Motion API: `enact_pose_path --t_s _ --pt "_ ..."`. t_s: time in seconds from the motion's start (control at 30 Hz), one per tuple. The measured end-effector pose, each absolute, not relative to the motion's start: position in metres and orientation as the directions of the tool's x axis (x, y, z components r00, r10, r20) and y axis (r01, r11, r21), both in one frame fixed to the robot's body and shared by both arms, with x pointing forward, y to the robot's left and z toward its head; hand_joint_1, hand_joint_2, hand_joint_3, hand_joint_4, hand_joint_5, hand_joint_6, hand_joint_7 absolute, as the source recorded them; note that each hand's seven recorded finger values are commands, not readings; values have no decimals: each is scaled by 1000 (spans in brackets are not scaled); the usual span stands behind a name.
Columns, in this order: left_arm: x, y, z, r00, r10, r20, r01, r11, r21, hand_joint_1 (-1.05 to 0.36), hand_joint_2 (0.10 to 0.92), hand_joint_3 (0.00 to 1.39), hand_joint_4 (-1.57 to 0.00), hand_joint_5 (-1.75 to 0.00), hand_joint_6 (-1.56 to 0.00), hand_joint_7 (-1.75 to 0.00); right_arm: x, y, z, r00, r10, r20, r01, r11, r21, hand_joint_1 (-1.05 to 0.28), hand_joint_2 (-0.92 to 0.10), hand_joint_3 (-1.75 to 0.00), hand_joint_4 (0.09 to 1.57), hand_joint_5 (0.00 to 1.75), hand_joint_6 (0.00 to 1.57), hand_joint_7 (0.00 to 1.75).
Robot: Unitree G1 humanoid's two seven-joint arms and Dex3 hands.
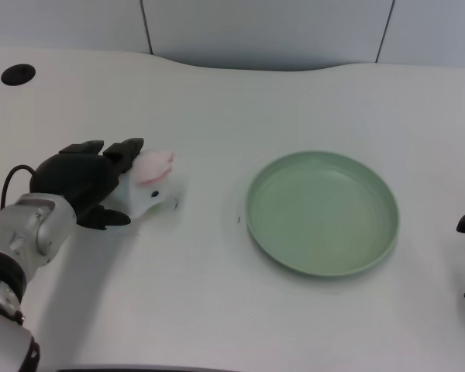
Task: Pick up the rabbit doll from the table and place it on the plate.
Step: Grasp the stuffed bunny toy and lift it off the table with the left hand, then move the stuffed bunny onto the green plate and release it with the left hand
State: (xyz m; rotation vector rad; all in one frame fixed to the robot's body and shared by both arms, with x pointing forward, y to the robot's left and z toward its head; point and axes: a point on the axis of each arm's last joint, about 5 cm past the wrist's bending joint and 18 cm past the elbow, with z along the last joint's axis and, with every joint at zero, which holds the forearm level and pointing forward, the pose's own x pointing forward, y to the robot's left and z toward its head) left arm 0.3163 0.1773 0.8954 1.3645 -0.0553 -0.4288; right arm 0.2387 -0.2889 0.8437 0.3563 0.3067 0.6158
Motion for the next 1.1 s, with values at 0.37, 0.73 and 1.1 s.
enact_pose_path --t_s 0.37,0.73,1.1 --pt "323 160 900 949 -309 -68 116 140 983 234 921 123 -671 -1182 -1017 -286 239 -289 844 778 604 -173 -503 764 405 -391 -918 -163 1572 1746 1226 1746" --pt "325 152 903 936 -349 -47 97 128 987 283 921 125 -595 -1390 -1038 -365 239 -288 844 779 601 -177 -501 768 399 -402 -921 -154 1571 1746 1228 1746" --pt "335 146 927 900 -423 110 -4 243 970 344 907 14 -617 -1385 -1002 -437 239 -288 845 781 599 -179 -500 770 397 -398 -921 -153 1555 1746 1209 1746"
